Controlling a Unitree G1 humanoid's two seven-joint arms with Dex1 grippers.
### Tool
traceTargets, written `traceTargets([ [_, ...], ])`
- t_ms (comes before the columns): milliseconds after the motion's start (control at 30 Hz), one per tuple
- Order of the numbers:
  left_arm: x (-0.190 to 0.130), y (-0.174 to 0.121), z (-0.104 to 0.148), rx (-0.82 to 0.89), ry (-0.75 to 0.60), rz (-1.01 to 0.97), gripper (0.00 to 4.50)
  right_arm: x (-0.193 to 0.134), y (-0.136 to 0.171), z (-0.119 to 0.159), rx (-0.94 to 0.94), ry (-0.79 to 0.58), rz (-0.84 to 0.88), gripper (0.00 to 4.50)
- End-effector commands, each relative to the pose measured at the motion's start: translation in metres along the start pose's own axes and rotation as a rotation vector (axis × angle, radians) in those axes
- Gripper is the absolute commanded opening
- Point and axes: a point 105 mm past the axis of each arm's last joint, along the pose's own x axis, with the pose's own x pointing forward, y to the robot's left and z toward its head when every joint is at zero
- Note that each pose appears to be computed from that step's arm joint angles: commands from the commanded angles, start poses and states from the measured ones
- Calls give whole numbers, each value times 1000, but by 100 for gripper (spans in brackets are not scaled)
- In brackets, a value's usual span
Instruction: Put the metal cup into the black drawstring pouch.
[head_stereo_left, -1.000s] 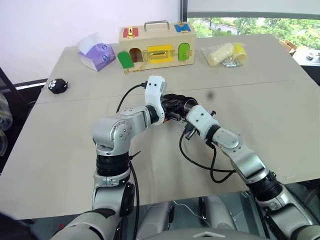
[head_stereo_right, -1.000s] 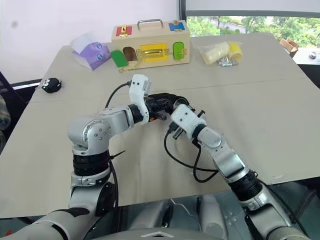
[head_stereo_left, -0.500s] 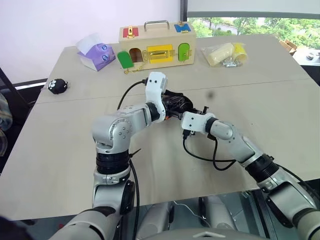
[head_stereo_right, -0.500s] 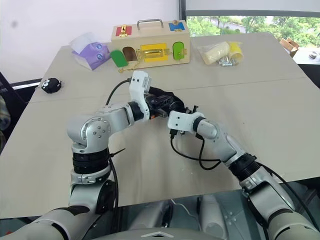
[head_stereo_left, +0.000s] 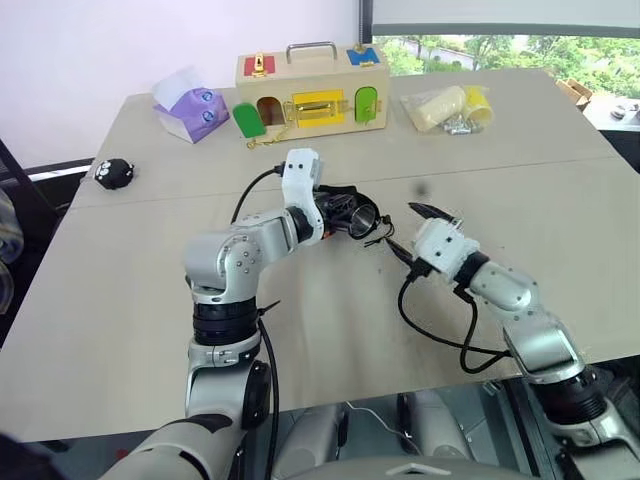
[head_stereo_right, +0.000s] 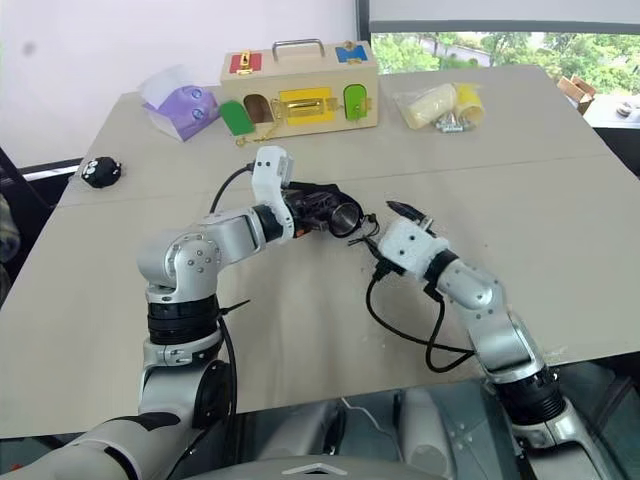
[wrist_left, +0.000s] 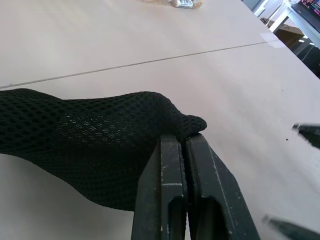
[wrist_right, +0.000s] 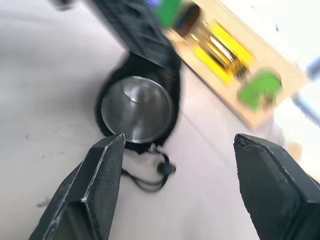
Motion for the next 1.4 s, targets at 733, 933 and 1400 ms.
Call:
traceTargets([
  [733, -8, 8, 11, -2, -75, 34, 0, 55, 34, -60, 465, 282, -69, 130],
  [933, -8, 9, 10, -6, -76, 36, 0, 44, 16, -68, 388, 328, -112, 8],
  [1400, -15, -7, 20, -96, -158, -98, 0, 32, -84, 36, 75, -4, -310, 8],
])
